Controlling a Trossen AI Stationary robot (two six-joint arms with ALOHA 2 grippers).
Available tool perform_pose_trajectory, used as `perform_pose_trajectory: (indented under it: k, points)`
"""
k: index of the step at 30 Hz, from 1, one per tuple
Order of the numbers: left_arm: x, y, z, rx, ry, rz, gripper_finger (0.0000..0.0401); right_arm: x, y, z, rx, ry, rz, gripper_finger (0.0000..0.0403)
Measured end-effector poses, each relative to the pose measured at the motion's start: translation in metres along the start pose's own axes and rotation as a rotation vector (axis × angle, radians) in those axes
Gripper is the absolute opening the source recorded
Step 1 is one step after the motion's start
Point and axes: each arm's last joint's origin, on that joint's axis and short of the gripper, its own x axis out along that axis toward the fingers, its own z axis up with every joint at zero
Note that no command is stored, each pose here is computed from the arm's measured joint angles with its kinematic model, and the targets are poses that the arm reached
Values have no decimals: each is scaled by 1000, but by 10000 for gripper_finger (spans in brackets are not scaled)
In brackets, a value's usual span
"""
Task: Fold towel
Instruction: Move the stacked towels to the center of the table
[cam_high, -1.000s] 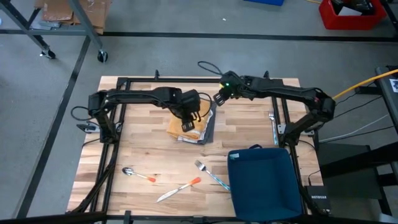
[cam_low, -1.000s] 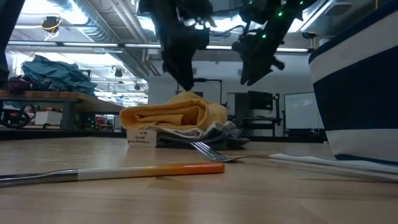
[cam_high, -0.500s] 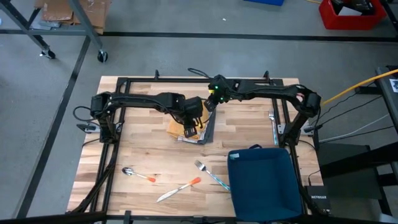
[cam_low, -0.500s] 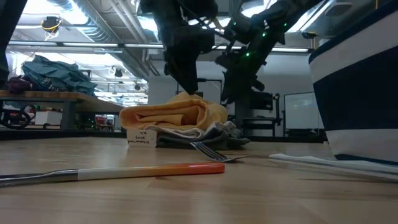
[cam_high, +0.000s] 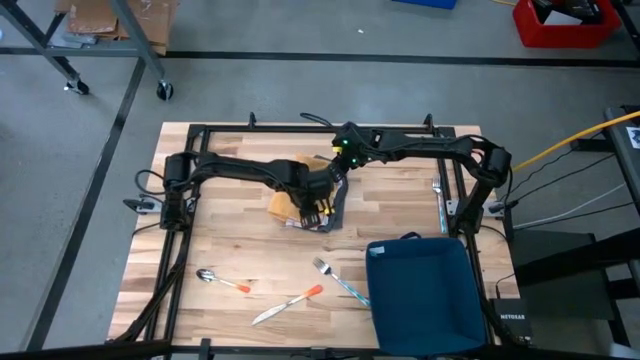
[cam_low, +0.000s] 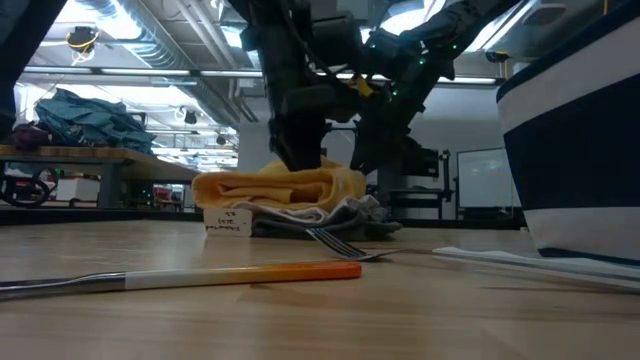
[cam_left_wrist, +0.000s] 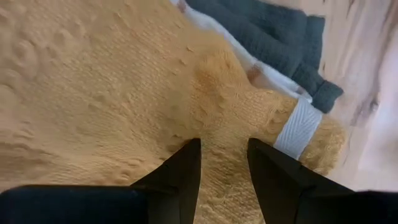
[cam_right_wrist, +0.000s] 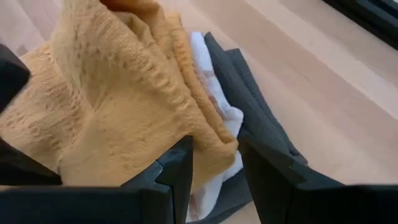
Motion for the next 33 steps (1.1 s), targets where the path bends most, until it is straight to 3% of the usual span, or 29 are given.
perform_pose_trajectory:
  k: [4, 7, 13, 22, 28, 33]
  points:
    - [7, -5, -1, 12, 14, -2, 125, 0, 3, -1, -1, 46, 116, 137]
    - [12, -10, -1, 23, 16, -4, 125, 1, 4, -2, -7, 59, 133, 137]
    - [15, -19, -3, 46, 28, -10, 125, 18, -3, -6, -30, 46, -41, 137]
    - [15, -32, -6, 82, 28, -22, 125, 50, -11, -18, -35, 95, -148, 137]
    - [14, -42, -8, 112, 24, -33, 125, 63, -15, -24, -37, 129, -173, 137]
    - [14, -49, -9, 124, 24, -39, 125, 65, -14, -25, -31, 153, -119, 137]
